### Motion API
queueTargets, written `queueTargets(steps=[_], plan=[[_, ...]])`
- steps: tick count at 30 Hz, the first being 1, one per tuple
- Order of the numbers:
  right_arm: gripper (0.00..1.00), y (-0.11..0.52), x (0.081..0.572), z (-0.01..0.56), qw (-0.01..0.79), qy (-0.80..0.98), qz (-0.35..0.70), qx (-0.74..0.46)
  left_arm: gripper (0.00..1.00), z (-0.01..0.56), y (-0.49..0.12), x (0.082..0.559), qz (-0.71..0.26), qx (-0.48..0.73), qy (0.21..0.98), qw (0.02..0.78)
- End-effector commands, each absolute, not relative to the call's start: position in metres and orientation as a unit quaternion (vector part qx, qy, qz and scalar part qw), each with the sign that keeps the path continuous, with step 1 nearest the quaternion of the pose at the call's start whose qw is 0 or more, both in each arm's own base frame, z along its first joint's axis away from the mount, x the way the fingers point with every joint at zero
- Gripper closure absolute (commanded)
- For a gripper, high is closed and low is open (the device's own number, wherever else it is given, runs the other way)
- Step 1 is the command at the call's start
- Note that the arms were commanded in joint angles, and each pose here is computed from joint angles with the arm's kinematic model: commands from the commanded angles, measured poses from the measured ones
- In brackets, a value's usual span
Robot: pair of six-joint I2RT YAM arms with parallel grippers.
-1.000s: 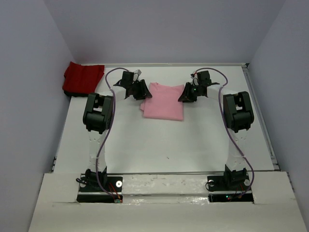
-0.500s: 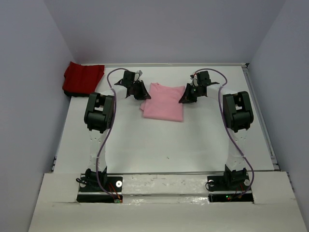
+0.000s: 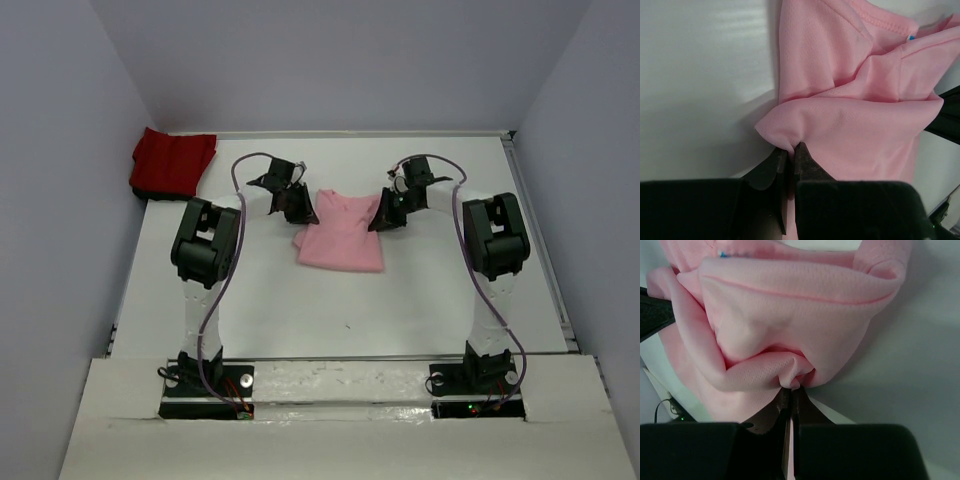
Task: Fold and stack the t-shirts
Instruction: Fold the long partially folded tshirt into a neat square
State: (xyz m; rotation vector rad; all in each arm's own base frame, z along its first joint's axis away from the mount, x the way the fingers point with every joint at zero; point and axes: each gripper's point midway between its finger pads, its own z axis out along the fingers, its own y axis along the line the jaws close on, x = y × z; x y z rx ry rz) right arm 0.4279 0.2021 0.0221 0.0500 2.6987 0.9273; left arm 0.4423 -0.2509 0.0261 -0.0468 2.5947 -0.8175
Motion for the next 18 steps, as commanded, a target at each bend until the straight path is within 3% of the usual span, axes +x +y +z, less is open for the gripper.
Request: queueTargets(steps=[1, 7, 18], plan=[[1.00, 0.211, 0.360, 0.006, 0.065, 0.957, 0.282, -0.014, 0.91, -0.016, -0.235, 0.353, -0.219, -0.024, 0.971, 0.090], [1.00, 0.197, 0.310, 0.008, 0.028, 0.964, 0.265, -0.005, 0.91, -0.029, -0.211, 0.287, -0.182, -0.043, 0.981, 0.051], [1.00, 0.167, 0.237, 0.034, -0.010, 0.973, 0.232, -0.001, 0.92, -0.009, -0.185, 0.246, -0.161, -0.085, 0.982, 0.057]])
